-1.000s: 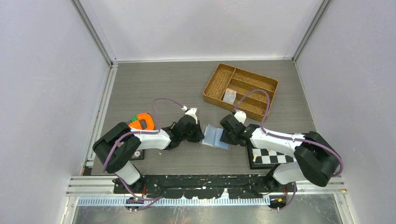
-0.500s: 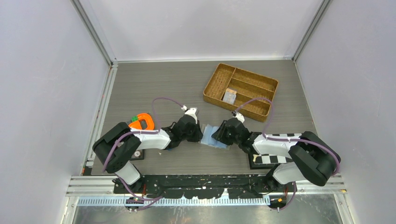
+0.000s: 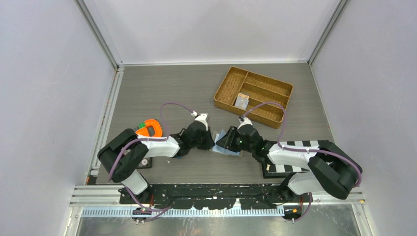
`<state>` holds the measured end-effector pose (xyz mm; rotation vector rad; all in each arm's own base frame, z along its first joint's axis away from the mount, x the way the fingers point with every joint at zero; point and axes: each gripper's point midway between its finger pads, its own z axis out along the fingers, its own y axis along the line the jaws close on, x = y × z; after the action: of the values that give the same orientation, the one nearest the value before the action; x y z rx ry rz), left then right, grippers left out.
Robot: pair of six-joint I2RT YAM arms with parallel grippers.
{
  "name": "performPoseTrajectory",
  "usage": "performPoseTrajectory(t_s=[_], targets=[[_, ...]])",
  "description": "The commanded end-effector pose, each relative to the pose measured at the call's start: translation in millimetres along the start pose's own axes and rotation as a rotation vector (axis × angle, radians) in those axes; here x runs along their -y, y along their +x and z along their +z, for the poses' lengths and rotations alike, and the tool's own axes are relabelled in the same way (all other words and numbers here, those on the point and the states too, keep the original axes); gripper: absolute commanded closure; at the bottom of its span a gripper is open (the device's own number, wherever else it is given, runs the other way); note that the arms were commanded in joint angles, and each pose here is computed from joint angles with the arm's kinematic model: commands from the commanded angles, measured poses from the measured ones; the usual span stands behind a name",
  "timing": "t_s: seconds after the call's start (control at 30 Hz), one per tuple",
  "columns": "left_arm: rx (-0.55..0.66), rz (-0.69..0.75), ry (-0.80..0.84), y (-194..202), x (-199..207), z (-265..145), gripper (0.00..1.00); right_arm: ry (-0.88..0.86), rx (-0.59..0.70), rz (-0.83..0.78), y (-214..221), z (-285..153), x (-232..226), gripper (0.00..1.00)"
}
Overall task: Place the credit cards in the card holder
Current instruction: Open the card holder at the center of the board.
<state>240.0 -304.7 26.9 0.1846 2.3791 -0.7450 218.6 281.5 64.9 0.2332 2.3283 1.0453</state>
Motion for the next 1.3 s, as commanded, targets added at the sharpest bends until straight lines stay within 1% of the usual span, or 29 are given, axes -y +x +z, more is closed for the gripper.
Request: performPoseTrajectory(t_s=[0.0, 0.13, 0.23, 0.33, 0.53, 0.63, 0.77, 0.87, 0.97, 1.0, 1.1, 1.27], targets=[[0.005, 0.024, 0.015, 0.4, 3.3, -5.4, 0.86, -0.041, 0.03, -0.053, -10.7, 5.7, -16.6, 0.6], [0.026, 0.041, 0.012, -5.7, 3.6, -15.0, 0.78, -0.027, 0.039, -0.061, -13.3, 10.9, -15.1, 0.6], [0.043, 0.057, -0.006, -10.0, 0.4, -24.5, 0.69, -0.01, 0.048, -0.063, -15.6, 14.2, -12.6, 0.6], [0.061, 0.069, -0.031, -14.0, -4.7, -36.4, 0.64, 0.021, 0.068, -0.063, -21.0, 18.6, -9.7, 0.6], [0.116, 0.093, -0.046, -27.1, -6.5, -63.1, 0.58, 0.053, 0.059, -0.051, -20.2, 26.2, -4.5, 0.6], [0.105, 0.107, -0.084, -26.0, -14.1, -73.2, 0.57, 0.062, 0.053, -0.048, -19.5, 29.6, -3.5, 0.6], [0.1, 0.111, -0.081, -25.9, -13.9, -83.0, 0.55, 0.054, 0.04, -0.052, -18.8, 33.4, -7.1, 0.6], [0.091, 0.116, -0.062, -28.2, -7.9, -90.8, 0.47, 0.04, 0.034, -0.087, -22.2, 33.1, -15.8, 0.55], [0.096, 0.124, -0.06, -33.1, -5.4, -97.4, 0.28, 0.023, -0.011, -0.138, -21.0, 30.4, -27.0, 0.47], [0.095, 0.125, -0.063, -33.9, -5.9, -98.9, 0.24, 0.028, -0.015, -0.15, -22.1, 29.9, -28.4, 0.46], [0.099, 0.121, -0.058, -38.0, -3.8, -102.5, 0.18, 0.039, -0.013, -0.175, -27.3, 28.2, -32.5, 0.44], [0.101, 0.116, -0.036, -40.8, 0.6, -104.9, 0.15, 0.062, -0.005, -0.204, -35.3, 25.0, -37.0, 0.43]])
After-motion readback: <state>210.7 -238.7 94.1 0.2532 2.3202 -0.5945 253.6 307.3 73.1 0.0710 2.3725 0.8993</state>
